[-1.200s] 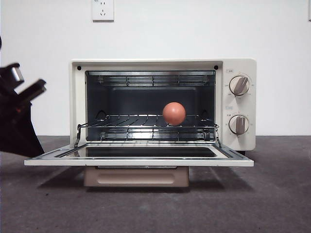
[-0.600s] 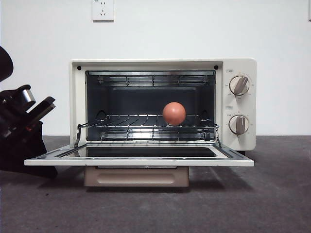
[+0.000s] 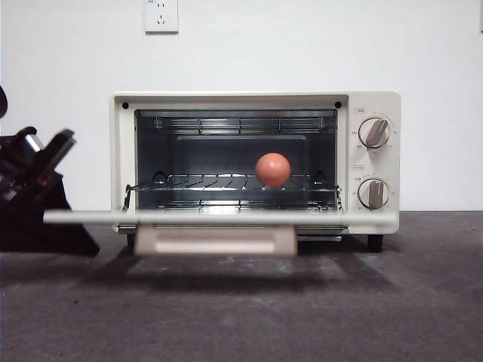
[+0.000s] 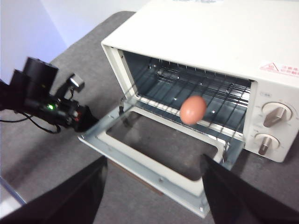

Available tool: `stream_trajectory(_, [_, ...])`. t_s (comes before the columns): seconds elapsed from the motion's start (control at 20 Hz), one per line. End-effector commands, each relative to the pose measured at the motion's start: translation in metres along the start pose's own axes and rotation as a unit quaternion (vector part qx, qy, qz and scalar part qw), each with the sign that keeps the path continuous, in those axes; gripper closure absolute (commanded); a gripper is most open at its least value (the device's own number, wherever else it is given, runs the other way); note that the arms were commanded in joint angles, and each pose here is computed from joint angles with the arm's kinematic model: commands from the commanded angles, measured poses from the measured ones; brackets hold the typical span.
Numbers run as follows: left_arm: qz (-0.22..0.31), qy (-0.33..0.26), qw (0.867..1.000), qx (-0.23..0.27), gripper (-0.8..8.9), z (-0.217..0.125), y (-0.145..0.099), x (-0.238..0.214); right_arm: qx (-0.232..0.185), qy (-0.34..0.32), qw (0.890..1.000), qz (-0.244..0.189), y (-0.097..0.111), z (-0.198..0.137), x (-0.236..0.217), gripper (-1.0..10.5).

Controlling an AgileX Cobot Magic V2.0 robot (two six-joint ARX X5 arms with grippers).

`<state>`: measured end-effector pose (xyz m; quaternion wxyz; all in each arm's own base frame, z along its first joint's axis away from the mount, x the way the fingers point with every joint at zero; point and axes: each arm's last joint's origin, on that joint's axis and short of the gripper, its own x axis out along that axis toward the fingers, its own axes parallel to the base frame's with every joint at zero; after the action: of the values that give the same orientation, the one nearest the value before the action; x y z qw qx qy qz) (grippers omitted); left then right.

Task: Eggoven

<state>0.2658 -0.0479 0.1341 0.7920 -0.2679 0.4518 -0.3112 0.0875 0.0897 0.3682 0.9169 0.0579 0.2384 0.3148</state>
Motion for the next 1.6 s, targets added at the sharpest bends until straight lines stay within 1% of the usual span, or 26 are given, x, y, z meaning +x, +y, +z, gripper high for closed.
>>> stream_trajectory(0.05, [-0.061, -0.017, 0.998, -0.006, 8.07, 0.011, -0.004, -0.001, 0.005, -0.005, 1.0, 0.003, 0.002, 0.004, -0.002, 6.3])
stream_trajectory(0.25, [-0.077, -0.051, 0.996, -0.017, 8.07, 0.021, -0.003, -0.009, 0.007, -0.004, 1.0, 0.003, 0.002, 0.004, -0.002, 6.3])
stream_trajectory(0.45, [-0.091, -0.09, 0.992, -0.014, 8.07, 0.031, -0.005, -0.014, 0.008, -0.004, 1.0, 0.003, 0.002, 0.004, -0.002, 6.3])
stream_trajectory(0.65, [-0.118, -0.138, 0.983, 0.007, 8.07, 0.043, -0.013, -0.018, 0.007, -0.004, 1.0, 0.003, 0.002, 0.004, -0.002, 6.3])
stream_trajectory(0.85, [-0.138, -0.176, 0.975, 0.009, 8.07, 0.051, -0.02, -0.023, 0.008, -0.004, 1.0, 0.003, 0.002, 0.004, -0.002, 6.3])
stream_trajectory(1.05, [-0.148, -0.183, 0.972, 0.002, 8.07, 0.053, -0.022, -0.025, 0.008, -0.004, 1.0, 0.003, 0.002, 0.004, -0.002, 6.3])
stream_trajectory(1.25, [-0.158, -0.181, 0.971, 0.009, 8.06, 0.054, -0.029, -0.027, 0.007, -0.003, 1.0, 0.003, 0.002, 0.004, -0.002, 6.3])
stream_trajectory(1.5, [-0.169, -0.188, 0.967, 0.034, 8.06, 0.053, -0.051, -0.041, 0.007, -0.002, 1.0, 0.002, 0.002, 0.003, -0.002, 6.3])
stream_trajectory(1.6, [-0.17, -0.189, 0.966, 0.054, 8.06, 0.05, -0.063, -0.05, 0.007, -0.001, 1.0, -0.003, 0.002, 0.003, -0.001, 6.3])
